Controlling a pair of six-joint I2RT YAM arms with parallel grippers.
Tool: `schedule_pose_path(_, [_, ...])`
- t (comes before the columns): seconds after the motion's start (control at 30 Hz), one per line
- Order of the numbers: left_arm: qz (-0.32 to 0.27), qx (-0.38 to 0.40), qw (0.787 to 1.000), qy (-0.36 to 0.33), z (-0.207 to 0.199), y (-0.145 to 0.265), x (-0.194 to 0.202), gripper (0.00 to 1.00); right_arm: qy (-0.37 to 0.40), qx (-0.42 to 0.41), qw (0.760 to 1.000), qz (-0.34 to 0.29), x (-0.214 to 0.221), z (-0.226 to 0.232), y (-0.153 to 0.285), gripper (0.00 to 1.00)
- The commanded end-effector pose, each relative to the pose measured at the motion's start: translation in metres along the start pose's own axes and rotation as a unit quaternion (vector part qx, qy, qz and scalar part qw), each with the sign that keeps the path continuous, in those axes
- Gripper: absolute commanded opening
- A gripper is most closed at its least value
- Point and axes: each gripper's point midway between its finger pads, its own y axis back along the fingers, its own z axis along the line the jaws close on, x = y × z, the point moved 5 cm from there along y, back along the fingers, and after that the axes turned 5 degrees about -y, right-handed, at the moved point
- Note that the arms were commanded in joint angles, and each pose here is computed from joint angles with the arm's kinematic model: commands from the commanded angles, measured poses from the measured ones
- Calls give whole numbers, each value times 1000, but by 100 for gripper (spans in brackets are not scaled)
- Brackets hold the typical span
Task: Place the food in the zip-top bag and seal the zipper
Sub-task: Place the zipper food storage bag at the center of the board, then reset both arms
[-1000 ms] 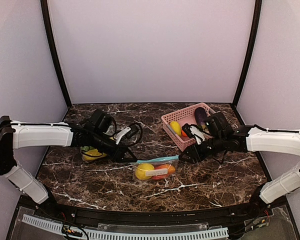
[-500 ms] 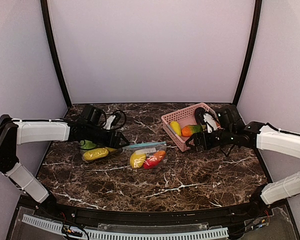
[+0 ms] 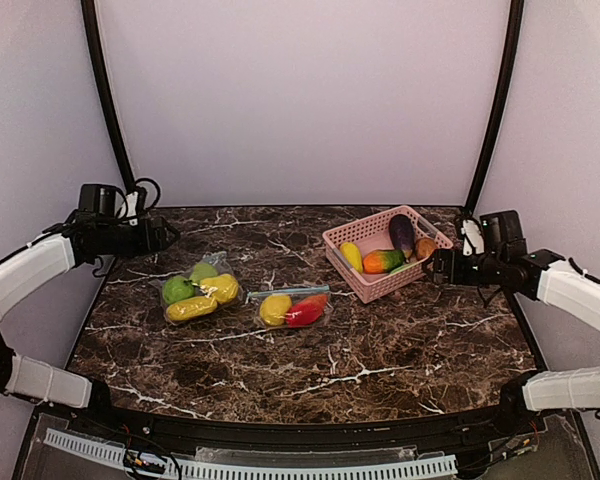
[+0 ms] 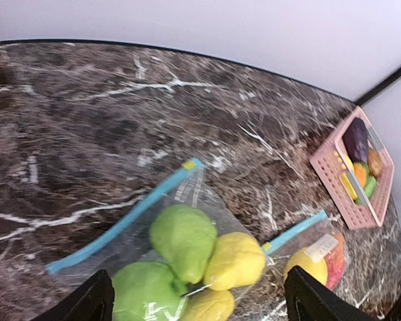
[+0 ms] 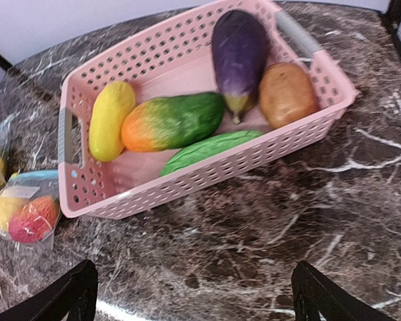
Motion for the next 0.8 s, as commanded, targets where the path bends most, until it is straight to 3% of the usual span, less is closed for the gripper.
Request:
schedule_pose_path(0.0, [-33, -103, 994, 0, 32, 48, -4, 91, -6, 45, 997, -66, -14, -27, 25, 99])
schedule_pose_path(0.17, [-97, -208, 972, -53, 42, 94, -8, 92, 16, 55, 984, -171, -26, -33, 53, 99])
schedule_pose_path(0.3, [-123, -214, 966, -72, 39, 108, -2, 96, 33, 51, 972, -226, -28, -31, 69, 99])
schedule_pose_path(0.77, [-140, -220, 963, -66, 37, 119, 6, 99, 33, 51, 969, -238, -27, -31, 77, 99])
